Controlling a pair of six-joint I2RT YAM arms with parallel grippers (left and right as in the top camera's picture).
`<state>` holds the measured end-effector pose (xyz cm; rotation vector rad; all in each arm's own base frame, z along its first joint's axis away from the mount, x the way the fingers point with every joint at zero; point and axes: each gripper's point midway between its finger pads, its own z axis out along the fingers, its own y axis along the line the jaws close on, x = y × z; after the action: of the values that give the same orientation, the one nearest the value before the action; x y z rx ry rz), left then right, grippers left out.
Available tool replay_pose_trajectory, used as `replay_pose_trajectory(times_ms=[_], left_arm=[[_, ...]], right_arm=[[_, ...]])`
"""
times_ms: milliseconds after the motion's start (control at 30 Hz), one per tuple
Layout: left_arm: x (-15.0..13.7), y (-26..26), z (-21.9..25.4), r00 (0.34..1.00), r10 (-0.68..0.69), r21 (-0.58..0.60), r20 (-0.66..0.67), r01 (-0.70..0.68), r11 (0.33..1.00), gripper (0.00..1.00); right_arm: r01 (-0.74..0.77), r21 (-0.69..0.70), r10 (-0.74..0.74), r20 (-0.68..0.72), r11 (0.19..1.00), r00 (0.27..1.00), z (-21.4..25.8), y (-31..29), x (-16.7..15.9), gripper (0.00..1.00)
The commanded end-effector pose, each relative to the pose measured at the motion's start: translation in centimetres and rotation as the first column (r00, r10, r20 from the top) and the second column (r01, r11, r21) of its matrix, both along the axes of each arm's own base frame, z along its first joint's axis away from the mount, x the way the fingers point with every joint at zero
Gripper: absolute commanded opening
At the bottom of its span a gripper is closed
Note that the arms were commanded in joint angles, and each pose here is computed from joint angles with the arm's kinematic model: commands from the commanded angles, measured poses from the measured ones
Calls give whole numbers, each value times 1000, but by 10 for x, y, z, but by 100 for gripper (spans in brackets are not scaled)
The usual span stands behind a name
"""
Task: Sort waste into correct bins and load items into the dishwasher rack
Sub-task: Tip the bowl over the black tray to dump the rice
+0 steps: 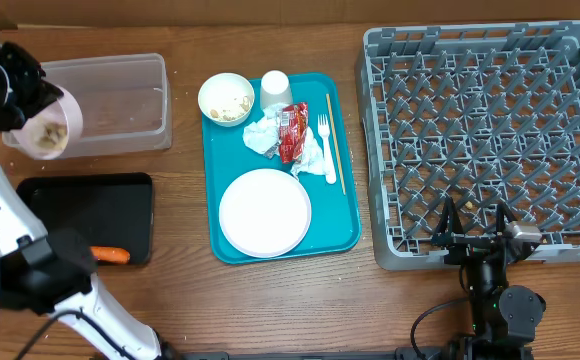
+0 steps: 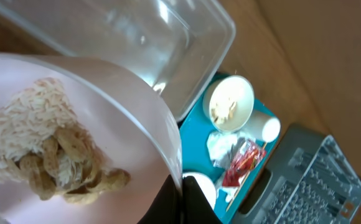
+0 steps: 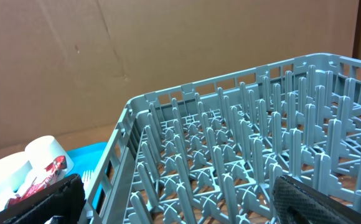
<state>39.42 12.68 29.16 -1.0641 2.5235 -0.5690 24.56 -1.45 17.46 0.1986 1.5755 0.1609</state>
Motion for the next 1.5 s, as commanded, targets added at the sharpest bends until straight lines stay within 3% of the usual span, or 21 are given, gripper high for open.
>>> replay_pose_trajectory(times_ms=[0, 200, 333, 433, 700, 833, 967, 1067, 1167, 1367, 1467], left_arm=[[-37, -10, -13, 994, 25, -4, -104, -25, 1000, 4], [-80, 13, -45, 955, 117, 88, -273, -97, 991, 4], [-95, 21, -65, 946, 104, -5, -307, -111, 994, 4], [-80, 12, -67, 988, -35, -136, -152, 14, 991, 4], [-68, -14, -70, 985, -163, -313, 60, 173, 934, 4], [-78, -8, -78, 990, -125, -375, 65, 140, 917, 4], [-85, -5, -75, 978, -84, -469, 189, 165, 868, 4], [-99, 1, -90, 982, -40, -512, 185, 131, 849, 4], [-108, 15, -108, 974, -20, -489, 226, 131, 862, 4], [-93, 22, -102, 913, 29, -478, 406, 186, 859, 4], [-91, 21, -104, 901, 49, -494, 430, 190, 849, 4]], right_arm=[[-2, 4, 2, 0, 1000, 1000, -3, 0, 0, 100], [-2, 4, 2, 0, 1000, 1000, -3, 0, 0, 100], [-2, 4, 2, 1, 1000, 1000, -2, 0, 0, 100], [-2, 4, 2, 0, 1000, 1000, -3, 0, 0, 100], [-2, 4, 2, 1, 1000, 1000, -2, 0, 0, 100], [-2, 4, 2, 1, 1000, 1000, -2, 0, 0, 100], [-2, 4, 2, 0, 1000, 1000, -3, 0, 0, 100], [-2, 4, 2, 1, 1000, 1000, -2, 0, 0, 100], [-2, 4, 2, 1, 1000, 1000, -2, 0, 0, 100], [-2, 4, 2, 1, 1000, 1000, -2, 0, 0, 100], [-2, 4, 2, 1, 1000, 1000, -2, 0, 0, 100]])
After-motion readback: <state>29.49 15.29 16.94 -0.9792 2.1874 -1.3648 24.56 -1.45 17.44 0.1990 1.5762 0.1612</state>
